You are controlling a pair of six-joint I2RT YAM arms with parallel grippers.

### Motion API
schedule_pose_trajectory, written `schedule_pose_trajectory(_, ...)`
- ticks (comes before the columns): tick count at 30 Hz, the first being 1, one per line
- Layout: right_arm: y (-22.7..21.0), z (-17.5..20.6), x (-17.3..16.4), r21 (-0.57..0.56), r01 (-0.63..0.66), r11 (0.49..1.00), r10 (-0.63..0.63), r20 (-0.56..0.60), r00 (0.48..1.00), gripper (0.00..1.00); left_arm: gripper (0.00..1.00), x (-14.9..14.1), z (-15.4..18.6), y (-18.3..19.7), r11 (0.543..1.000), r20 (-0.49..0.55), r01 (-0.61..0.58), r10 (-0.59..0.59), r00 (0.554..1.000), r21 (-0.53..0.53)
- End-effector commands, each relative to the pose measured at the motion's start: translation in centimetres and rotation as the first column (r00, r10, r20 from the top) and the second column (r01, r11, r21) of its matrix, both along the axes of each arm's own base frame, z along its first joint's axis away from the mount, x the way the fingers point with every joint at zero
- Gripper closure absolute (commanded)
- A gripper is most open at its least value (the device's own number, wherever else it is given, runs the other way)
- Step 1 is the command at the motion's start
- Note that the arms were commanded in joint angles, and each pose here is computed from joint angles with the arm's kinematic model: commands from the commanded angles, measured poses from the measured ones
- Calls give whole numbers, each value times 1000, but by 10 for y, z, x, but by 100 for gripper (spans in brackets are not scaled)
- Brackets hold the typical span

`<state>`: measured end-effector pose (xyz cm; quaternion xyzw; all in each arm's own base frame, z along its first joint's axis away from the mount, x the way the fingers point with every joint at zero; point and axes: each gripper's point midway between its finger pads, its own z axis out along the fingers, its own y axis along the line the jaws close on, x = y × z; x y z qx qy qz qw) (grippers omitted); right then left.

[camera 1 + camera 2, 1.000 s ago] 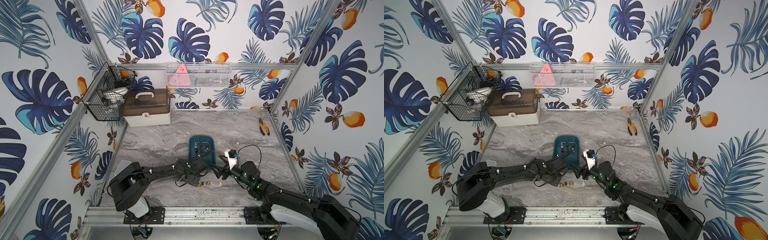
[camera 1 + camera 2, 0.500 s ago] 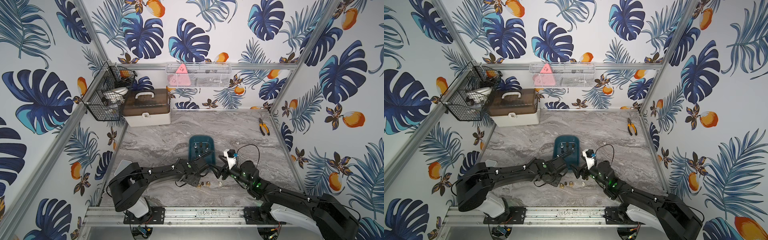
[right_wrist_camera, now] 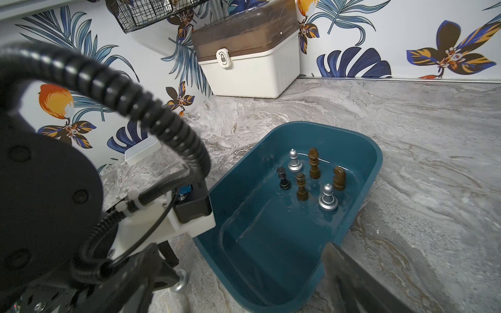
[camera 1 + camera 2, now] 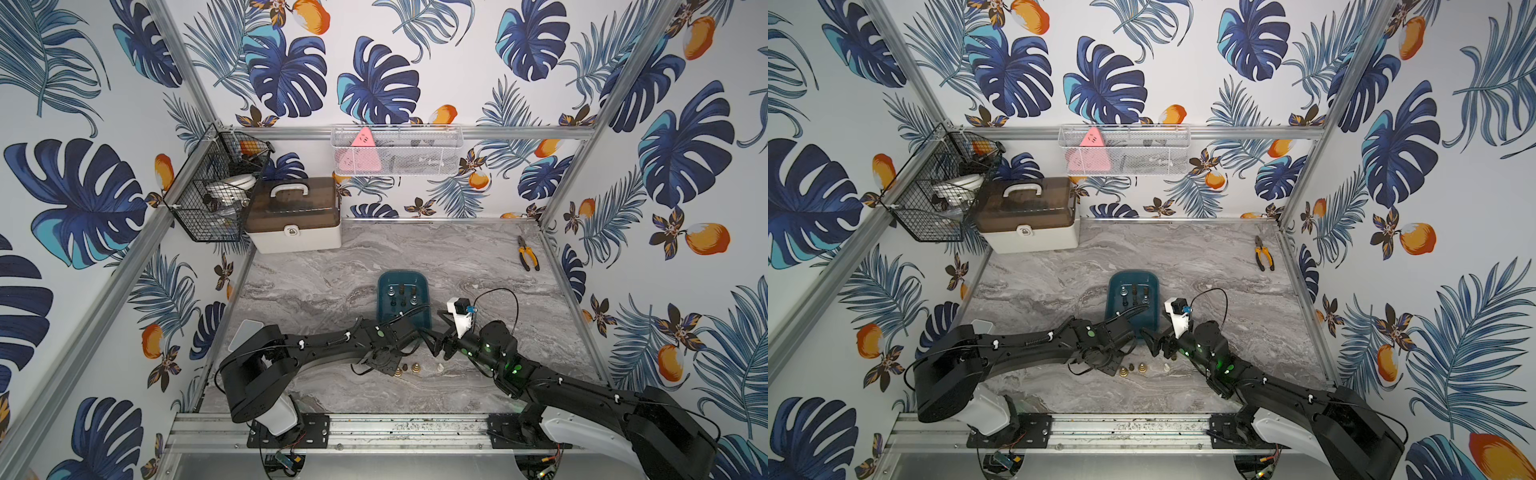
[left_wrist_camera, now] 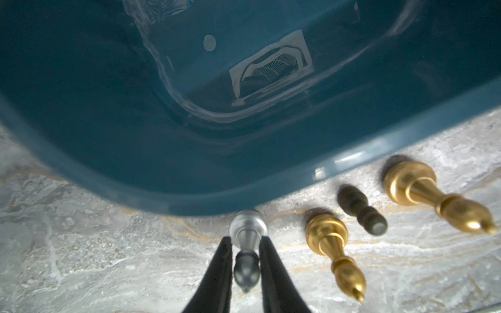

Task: Put the chess pieces into the storage box
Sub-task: Pick up the chess piece at the center of the board, then place the chess piece in the storage box.

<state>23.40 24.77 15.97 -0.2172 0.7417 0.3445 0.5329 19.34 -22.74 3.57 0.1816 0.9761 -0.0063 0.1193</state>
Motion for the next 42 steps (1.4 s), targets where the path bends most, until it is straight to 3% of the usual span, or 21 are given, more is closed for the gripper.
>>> schedule_pose_trajectory(1,1,4,2,7,5,1000,-5,6,1000,5,77,3,2,1,1000,17,0,0,1000,15)
schedule_pose_trajectory(4,0,4,2,5,8,1000,-8,6,1000,5,83,4,3,0,1000,20,0,0,1000,12)
schedule_pose_trajectory(13,-3,7,2,12,22,1000,-23,17,1000,4,87,7,28,1,1000,45,-3,3,999,7)
schedule_pose_trajectory(18,-13,11,3,32,67,997,-68,36,997,4,87,27,77,2,1000,100,-16,16,995,-5)
schedule_pose_trajectory(23,-18,13,3,41,86,995,-88,46,995,4,87,64,96,4,996,95,-50,56,994,-69)
schedule_pose_trajectory(31,-17,11,5,26,89,996,-90,39,995,4,88,119,82,-15,998,114,-20,27,993,-62)
schedule_pose_trajectory(42,-15,7,6,19,87,996,-88,28,996,3,88,145,45,-26,1000,100,-16,16,995,0)
